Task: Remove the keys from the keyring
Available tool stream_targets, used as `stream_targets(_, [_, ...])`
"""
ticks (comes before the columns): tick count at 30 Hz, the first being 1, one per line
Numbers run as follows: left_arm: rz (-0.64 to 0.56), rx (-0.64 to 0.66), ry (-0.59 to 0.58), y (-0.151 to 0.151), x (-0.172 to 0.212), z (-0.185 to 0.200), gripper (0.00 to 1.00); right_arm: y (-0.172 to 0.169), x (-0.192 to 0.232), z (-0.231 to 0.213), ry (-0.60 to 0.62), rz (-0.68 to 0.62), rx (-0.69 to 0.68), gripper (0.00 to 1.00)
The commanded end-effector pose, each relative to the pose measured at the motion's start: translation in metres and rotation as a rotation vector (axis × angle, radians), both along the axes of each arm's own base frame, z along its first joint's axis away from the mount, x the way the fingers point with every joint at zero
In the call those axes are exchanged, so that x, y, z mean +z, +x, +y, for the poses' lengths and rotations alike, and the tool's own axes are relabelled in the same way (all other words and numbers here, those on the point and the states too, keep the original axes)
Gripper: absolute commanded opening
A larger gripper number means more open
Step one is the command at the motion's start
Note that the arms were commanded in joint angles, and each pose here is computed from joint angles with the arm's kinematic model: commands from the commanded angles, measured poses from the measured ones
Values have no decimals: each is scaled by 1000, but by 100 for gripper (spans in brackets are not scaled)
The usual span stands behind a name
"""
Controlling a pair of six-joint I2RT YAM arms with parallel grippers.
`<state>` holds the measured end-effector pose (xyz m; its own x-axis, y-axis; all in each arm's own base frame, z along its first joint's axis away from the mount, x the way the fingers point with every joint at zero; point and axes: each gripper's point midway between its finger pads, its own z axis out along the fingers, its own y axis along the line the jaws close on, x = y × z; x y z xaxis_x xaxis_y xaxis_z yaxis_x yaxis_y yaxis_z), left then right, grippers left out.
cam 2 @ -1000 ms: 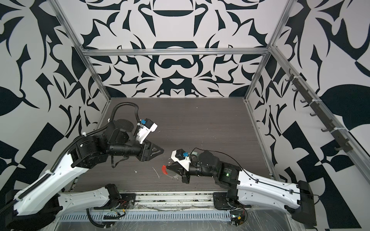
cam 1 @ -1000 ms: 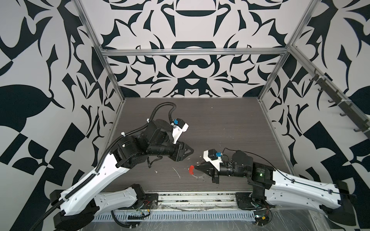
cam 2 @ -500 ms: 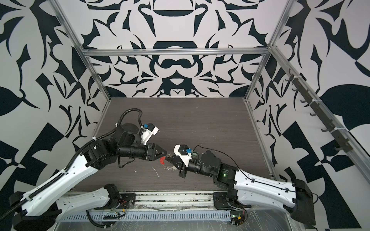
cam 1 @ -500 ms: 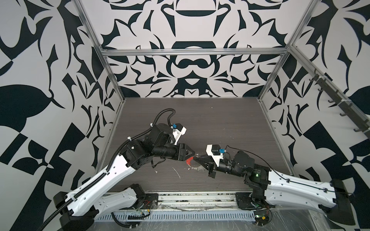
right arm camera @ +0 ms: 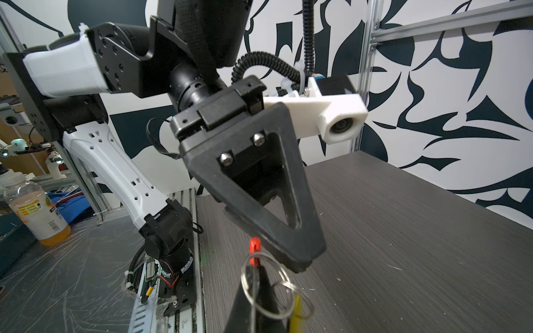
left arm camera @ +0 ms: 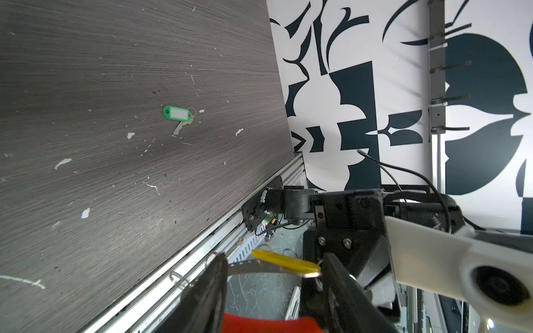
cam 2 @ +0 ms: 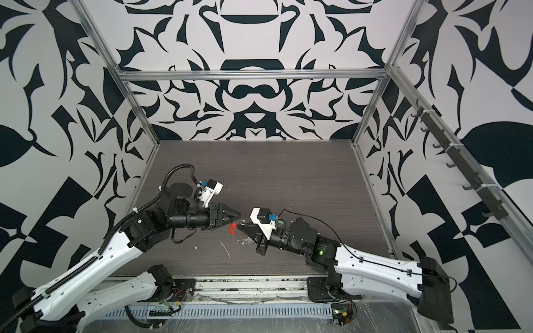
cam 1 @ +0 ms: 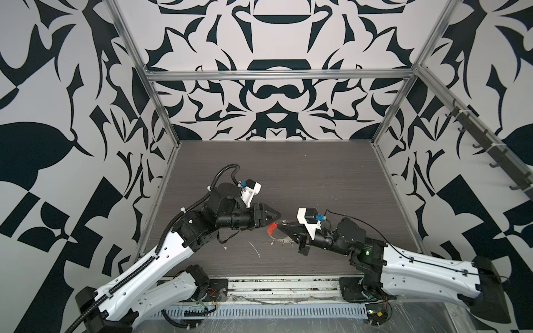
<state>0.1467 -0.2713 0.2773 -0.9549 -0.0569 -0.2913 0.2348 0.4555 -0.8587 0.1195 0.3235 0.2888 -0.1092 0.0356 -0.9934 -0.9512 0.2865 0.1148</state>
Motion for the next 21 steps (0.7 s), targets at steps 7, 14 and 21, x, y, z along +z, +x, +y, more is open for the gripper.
stream_targets(7, [-60, 171, -6, 11, 30, 31, 49, 7, 13, -1, 27, -73, -56, 0])
stream_targets(14, [4, 121, -60, 13, 22, 12, 51, 14, 7, 5, 0, -93, -81, 0])
stream_targets(21, [76, 86, -109, 12, 13, -2, 51, 16, 2, 9, -17, -98, -85, 0])
